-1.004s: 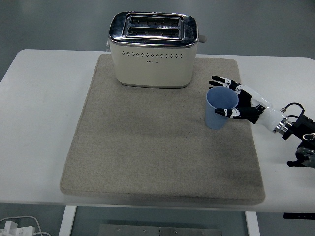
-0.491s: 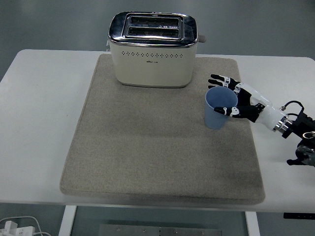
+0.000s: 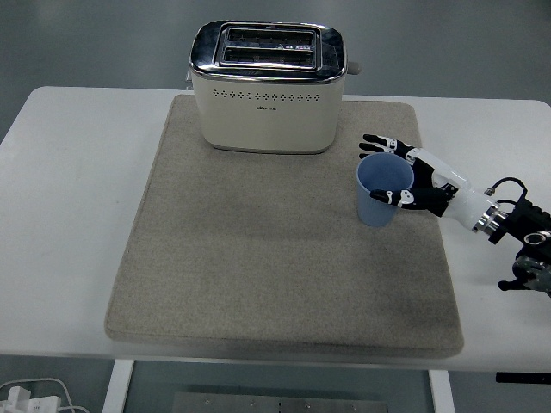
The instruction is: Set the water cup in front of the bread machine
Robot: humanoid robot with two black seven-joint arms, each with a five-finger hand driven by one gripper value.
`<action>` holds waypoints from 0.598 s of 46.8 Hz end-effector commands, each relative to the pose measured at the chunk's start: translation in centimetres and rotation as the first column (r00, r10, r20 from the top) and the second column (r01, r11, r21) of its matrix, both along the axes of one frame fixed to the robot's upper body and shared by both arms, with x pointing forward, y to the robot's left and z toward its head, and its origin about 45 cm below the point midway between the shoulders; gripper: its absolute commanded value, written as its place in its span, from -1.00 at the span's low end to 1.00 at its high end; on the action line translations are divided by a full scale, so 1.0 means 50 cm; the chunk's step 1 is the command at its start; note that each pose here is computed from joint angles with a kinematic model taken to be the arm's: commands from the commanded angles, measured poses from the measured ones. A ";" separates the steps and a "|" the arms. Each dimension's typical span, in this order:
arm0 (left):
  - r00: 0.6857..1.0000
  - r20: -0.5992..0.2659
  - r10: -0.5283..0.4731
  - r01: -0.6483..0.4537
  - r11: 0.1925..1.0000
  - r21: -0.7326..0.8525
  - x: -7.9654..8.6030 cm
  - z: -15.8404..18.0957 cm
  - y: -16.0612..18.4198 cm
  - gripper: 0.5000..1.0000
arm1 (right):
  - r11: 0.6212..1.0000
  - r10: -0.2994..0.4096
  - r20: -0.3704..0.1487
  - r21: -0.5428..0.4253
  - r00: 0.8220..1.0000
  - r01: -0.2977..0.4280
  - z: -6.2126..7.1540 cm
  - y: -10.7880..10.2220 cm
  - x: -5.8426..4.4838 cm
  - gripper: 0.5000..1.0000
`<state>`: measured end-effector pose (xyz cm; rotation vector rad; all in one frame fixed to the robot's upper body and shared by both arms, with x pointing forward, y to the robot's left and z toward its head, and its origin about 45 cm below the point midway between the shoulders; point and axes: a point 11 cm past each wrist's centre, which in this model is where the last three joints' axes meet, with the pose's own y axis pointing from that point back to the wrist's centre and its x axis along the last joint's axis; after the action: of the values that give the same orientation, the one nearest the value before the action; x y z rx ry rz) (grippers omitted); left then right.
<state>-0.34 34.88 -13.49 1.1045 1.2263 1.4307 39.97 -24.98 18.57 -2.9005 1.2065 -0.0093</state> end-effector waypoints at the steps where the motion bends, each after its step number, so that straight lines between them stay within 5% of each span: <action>1: 1.000 0.000 0.000 0.000 1.000 0.000 0.000 0.000 0.000 1.00 | 1.000 -0.002 0.005 -0.001 1.000 0.002 0.004 -0.002 0.003 0.79; 12: 1.000 0.000 0.000 0.000 1.000 0.000 0.000 0.000 0.000 1.00 | 1.000 -0.009 0.044 -0.010 0.999 0.009 0.042 -0.016 0.024 0.78; 28: 1.000 0.000 0.000 0.000 1.000 0.000 0.000 0.000 0.000 1.00 | 1.000 -0.019 0.030 -0.023 0.999 0.020 0.035 -0.039 0.018 0.78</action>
<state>-0.34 34.88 -13.49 1.1043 1.2263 1.4305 40.94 -26.55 20.37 -2.8932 1.2303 -0.0659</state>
